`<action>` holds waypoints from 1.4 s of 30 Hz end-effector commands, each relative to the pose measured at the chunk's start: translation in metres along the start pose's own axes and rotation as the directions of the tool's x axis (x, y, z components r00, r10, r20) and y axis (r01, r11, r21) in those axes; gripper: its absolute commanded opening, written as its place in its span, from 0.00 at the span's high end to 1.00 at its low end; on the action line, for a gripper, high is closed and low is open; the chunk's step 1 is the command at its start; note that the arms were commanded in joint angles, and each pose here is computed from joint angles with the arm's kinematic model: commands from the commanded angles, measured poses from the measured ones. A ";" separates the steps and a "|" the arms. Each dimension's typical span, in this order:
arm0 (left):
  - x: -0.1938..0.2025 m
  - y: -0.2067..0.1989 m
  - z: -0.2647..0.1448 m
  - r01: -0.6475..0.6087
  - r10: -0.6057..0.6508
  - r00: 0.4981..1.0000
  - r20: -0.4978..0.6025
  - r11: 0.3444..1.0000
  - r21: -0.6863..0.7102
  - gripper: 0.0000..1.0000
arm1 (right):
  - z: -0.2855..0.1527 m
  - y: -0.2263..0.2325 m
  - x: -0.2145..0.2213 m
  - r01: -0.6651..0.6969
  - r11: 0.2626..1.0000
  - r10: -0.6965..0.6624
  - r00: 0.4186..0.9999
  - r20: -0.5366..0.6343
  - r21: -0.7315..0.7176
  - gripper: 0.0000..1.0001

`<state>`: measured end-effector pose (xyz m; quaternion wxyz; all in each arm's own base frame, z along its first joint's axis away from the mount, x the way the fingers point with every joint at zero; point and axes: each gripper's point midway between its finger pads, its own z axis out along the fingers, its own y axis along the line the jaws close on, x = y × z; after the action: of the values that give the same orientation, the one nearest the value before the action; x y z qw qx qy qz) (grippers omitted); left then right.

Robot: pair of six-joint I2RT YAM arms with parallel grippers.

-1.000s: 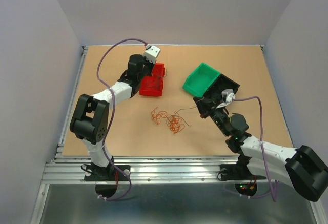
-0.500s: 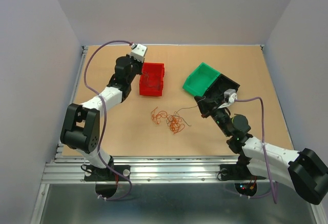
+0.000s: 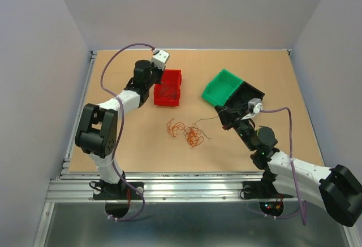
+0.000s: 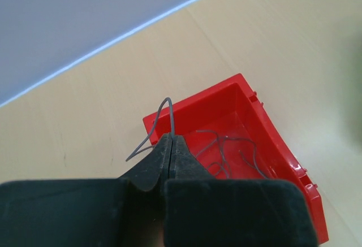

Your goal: Untangle the cables

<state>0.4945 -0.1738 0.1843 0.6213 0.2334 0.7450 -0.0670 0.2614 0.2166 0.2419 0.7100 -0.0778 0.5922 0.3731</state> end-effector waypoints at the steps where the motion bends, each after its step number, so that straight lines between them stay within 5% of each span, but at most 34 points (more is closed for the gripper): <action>1: -0.012 -0.004 0.010 -0.029 0.029 1.000 -0.002 0.999 0.027 1.00 | -0.003 0.005 -0.010 -0.004 1.000 0.005 0.999 0.044 -0.019 0.99; 9: 0.026 -0.033 0.019 -0.169 0.167 0.970 -0.177 0.986 0.004 1.00 | -0.005 0.003 -0.009 -0.005 1.000 0.005 0.999 0.045 -0.010 0.99; 19: 0.064 -0.055 0.035 -0.043 0.089 0.927 -0.364 0.990 0.131 1.00 | -0.005 0.000 -0.008 -0.003 1.000 0.003 0.999 0.043 0.003 0.99; 22: 0.071 -0.046 0.038 -0.027 0.066 0.918 -0.390 0.994 0.104 0.96 | -0.004 0.001 -0.006 -0.006 1.000 0.006 0.999 0.037 -0.002 0.99; 24: 0.069 -0.040 0.037 -0.027 0.060 0.920 -0.388 0.995 0.092 0.82 | -0.003 0.000 -0.005 -0.007 1.000 0.007 0.999 0.032 0.003 0.99; 26: 0.049 -0.038 0.033 -0.035 0.064 0.943 -0.327 0.995 0.094 0.60 | -0.002 0.000 -0.004 -0.006 1.000 0.006 1.000 0.029 0.003 0.99; 29: 0.024 -0.040 0.018 -0.039 0.066 0.969 -0.240 0.993 0.114 0.44 | 0.001 0.000 -0.002 -0.013 1.000 0.013 1.000 0.021 0.004 0.99; 37: -0.027 -0.048 -0.036 -0.092 0.099 0.995 -0.031 0.980 0.175 0.20 | 0.001 -0.002 -0.006 -0.064 0.998 0.063 0.997 0.039 0.025 0.99; 39: -0.058 -0.059 -0.059 -0.126 0.106 0.990 0.096 0.965 0.232 0.13 | -0.001 -0.006 -0.009 -0.081 0.995 0.078 0.995 0.059 0.052 0.99; 42: -0.057 -0.102 -0.098 -0.238 0.161 0.964 0.210 0.873 0.425 0.10 | -0.005 -0.013 -0.014 -0.131 0.987 0.123 0.988 0.092 0.094 1.00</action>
<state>0.4169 -0.2068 0.2101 0.5800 0.3418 0.7301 -0.1173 0.2668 0.2129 0.2371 0.7005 -0.0410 0.6033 0.3790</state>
